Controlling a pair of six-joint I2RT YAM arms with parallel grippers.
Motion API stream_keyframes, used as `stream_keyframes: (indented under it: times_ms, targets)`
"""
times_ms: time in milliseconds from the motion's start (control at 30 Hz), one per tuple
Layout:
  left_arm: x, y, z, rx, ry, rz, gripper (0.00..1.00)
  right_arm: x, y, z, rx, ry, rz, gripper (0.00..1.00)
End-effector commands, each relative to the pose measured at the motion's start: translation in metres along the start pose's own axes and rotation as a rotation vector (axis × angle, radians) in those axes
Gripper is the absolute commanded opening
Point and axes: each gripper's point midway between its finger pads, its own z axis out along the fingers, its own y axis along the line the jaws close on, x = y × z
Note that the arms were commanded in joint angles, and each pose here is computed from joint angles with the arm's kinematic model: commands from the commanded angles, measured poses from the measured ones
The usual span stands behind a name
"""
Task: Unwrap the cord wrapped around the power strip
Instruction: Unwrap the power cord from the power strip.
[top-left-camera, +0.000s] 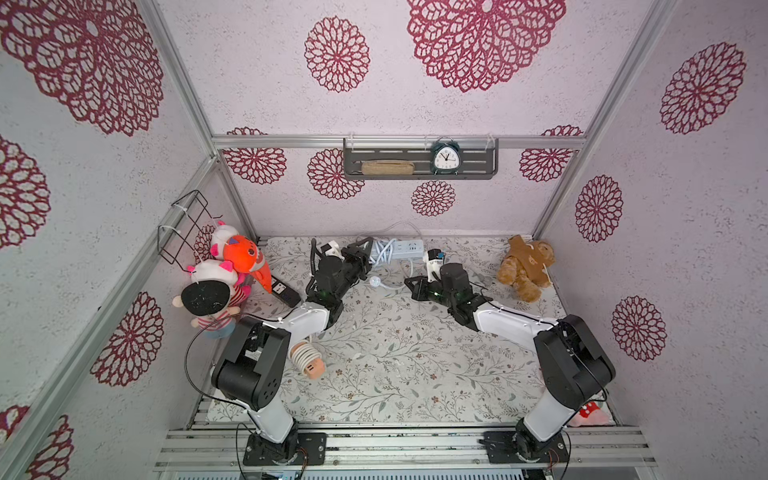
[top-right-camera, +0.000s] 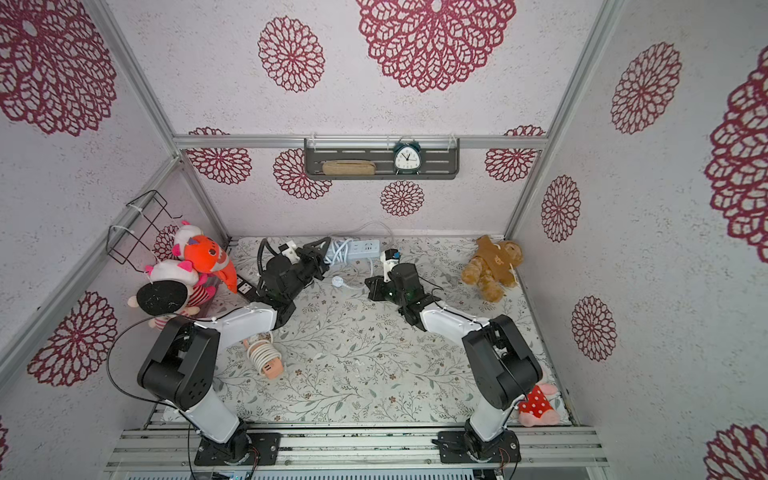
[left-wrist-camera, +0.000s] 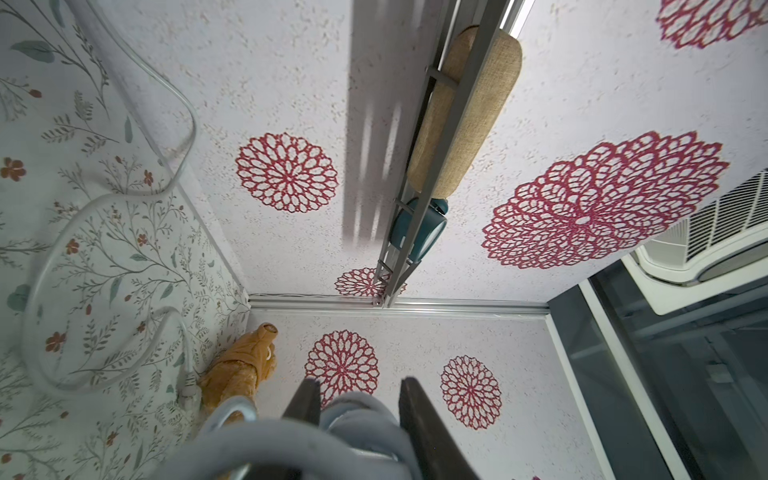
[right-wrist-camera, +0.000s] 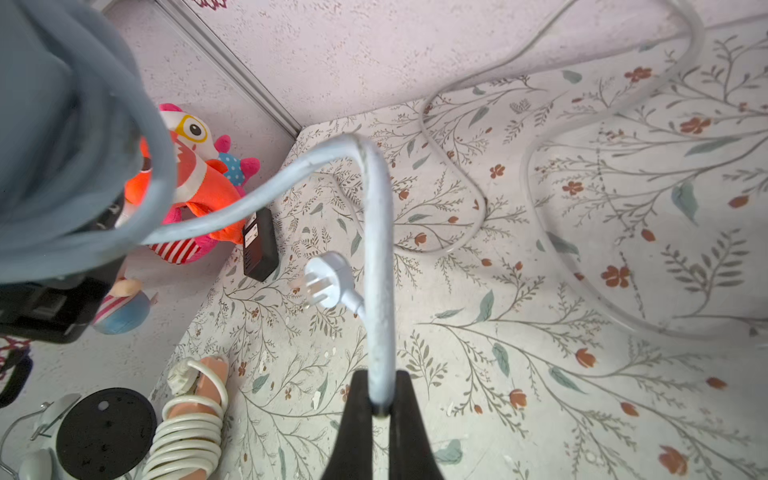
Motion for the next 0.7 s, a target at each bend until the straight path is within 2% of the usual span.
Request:
stream_keyframes:
  times_ms: [0,167,367,500,667]
  targets:
    - [-0.005,-0.052,-0.007,0.238,0.01,-0.132,0.0,0.014,-0.018,0.0,0.084,0.049,-0.071,0.0]
    - [-0.017,-0.046,-0.008,0.219,-0.021,-0.155,0.0,0.042,-0.046,-0.001,0.196,0.158,-0.145,0.0]
    - [-0.057,-0.048,-0.031,0.185,-0.135,-0.136,0.0,0.068,-0.072,-0.017,0.311,0.306,-0.246,0.0]
    - [-0.078,-0.053,-0.044,0.189,-0.183,-0.136,0.0,0.085,-0.081,-0.026,0.338,0.389,-0.294,0.0]
    - [-0.087,-0.053,-0.049,0.211,-0.199,-0.173,0.0,0.101,-0.096,-0.033,0.384,0.457,-0.335,0.0]
